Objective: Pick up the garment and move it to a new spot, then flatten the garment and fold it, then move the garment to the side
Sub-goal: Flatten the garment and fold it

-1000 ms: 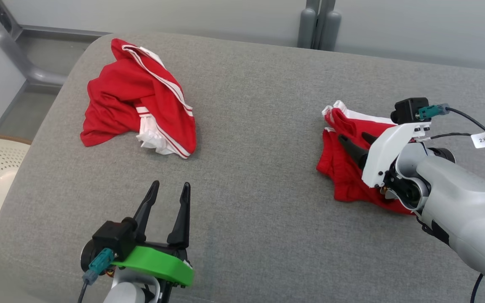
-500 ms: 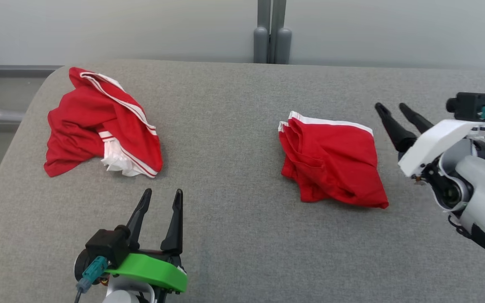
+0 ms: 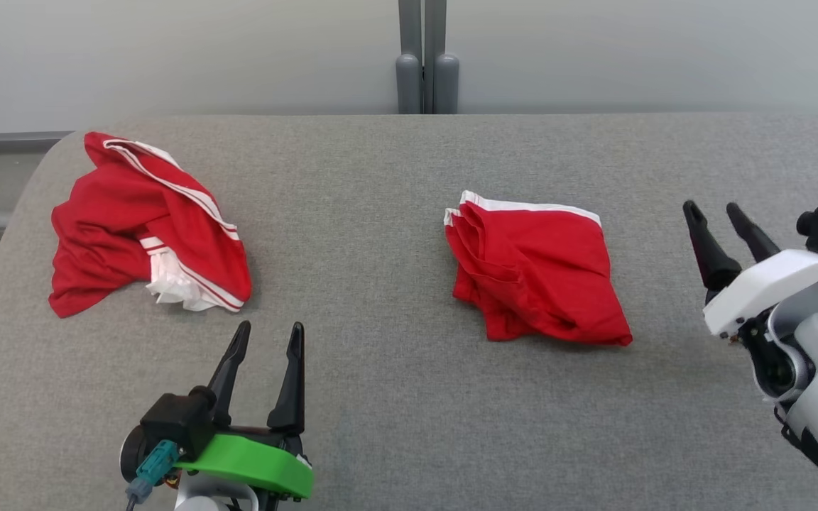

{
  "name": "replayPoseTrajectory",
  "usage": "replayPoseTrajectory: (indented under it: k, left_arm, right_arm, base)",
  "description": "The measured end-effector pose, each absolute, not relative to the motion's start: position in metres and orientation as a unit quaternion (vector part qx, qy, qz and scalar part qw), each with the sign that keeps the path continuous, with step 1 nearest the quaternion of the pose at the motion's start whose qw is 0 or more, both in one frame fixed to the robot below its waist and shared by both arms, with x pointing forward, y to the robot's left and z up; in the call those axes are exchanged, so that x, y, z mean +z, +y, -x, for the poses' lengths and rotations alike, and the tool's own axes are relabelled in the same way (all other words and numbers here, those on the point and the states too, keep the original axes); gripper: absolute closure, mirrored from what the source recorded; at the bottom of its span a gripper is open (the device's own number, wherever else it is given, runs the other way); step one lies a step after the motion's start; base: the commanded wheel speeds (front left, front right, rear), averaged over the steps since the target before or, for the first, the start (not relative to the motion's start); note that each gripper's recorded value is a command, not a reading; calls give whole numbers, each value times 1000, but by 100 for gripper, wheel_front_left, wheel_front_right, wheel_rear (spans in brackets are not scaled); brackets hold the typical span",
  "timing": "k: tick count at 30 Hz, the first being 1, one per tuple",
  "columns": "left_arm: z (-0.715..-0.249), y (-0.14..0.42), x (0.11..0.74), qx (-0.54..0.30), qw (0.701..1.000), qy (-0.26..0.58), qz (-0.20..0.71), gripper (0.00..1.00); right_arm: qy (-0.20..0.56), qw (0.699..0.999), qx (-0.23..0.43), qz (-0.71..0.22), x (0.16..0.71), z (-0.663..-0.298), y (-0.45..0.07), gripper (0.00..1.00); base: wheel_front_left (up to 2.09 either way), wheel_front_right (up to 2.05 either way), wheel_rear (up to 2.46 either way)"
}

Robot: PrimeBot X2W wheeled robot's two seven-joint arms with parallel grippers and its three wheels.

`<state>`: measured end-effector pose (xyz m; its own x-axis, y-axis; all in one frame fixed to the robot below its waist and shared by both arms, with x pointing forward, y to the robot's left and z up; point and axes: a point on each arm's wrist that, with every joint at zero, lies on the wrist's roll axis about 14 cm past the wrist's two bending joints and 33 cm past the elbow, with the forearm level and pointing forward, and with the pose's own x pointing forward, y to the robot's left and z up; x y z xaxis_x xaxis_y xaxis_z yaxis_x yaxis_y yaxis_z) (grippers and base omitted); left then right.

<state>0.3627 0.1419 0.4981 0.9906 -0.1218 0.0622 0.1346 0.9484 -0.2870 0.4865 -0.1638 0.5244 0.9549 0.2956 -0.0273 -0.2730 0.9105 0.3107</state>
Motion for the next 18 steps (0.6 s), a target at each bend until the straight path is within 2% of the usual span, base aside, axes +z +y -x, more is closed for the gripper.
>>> replayPoseTrajectory:
  k: [1,2,6,11,18]
  left_arm:
    - [-362,143,497,-64,987,-21,147,0]
    - [-361,144,496,-61,987,-19,146,0]
    - [-357,154,493,-45,988,-16,145,0]
    - [-349,170,489,-19,990,-13,143,0]
    - [-339,189,484,14,990,-7,140,0]
  right_arm:
    - [48,976,144,-154,516,-486,-161,70]
    - [61,976,145,-150,506,-485,-156,100]
    - [103,973,158,-131,483,-488,-137,100]
    - [145,960,202,-132,465,-492,-83,100]
    - [209,931,268,-132,433,-472,-13,100]
  base:
    - [0,0,0]
    - [0,0,0]
    - [0,0,0]
    - [0,0,0]
    - [0,0,0]
